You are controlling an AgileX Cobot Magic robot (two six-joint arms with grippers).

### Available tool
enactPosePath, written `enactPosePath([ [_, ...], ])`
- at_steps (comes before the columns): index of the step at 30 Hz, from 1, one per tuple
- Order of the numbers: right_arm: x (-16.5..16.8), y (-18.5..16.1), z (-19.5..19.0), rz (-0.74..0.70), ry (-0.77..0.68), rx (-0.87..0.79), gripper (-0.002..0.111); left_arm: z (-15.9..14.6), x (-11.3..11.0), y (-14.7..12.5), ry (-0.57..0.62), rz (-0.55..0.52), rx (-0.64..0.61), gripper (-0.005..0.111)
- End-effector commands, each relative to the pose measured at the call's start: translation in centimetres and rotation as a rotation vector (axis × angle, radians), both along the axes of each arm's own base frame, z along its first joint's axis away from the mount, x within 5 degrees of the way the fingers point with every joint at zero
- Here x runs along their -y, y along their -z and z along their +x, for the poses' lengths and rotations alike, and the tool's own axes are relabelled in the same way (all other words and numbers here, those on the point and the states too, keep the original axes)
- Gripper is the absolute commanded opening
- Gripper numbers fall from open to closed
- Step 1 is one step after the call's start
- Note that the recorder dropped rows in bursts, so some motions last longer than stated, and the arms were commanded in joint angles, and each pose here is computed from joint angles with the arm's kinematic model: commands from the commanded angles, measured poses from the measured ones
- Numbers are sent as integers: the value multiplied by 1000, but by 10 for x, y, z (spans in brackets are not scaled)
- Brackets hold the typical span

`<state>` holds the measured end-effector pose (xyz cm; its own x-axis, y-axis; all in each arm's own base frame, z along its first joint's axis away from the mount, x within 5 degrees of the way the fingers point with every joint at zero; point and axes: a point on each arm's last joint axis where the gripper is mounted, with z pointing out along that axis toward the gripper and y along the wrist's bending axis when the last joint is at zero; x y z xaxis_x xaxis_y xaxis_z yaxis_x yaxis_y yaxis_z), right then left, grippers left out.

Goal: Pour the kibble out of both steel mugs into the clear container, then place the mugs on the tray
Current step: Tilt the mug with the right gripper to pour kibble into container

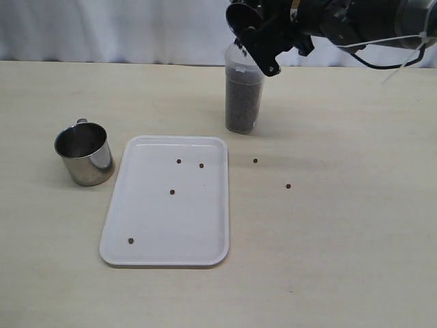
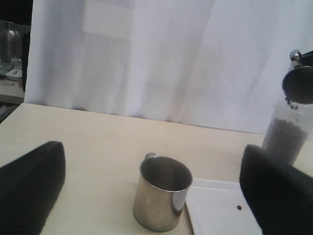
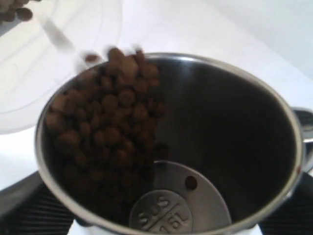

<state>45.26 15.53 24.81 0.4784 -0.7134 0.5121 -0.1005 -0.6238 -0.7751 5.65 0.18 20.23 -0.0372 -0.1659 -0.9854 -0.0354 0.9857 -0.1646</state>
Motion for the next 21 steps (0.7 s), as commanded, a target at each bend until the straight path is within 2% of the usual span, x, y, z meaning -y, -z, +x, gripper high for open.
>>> enactPosePath([
  [1,-1,-14,-2,-20,-25,53,5,0,0,0,0,-2,8,97],
  [8,-1,-14,-2,-91,-54,79,5,0,0,0,0,-2,8,97],
  [18,-2,-24,-4,-92,-77,129,5,0,0,0,0,-2,8,97],
  [21,-2,-24,-4,-134,-90,142,5,0,0,0,0,-2,8,97],
])
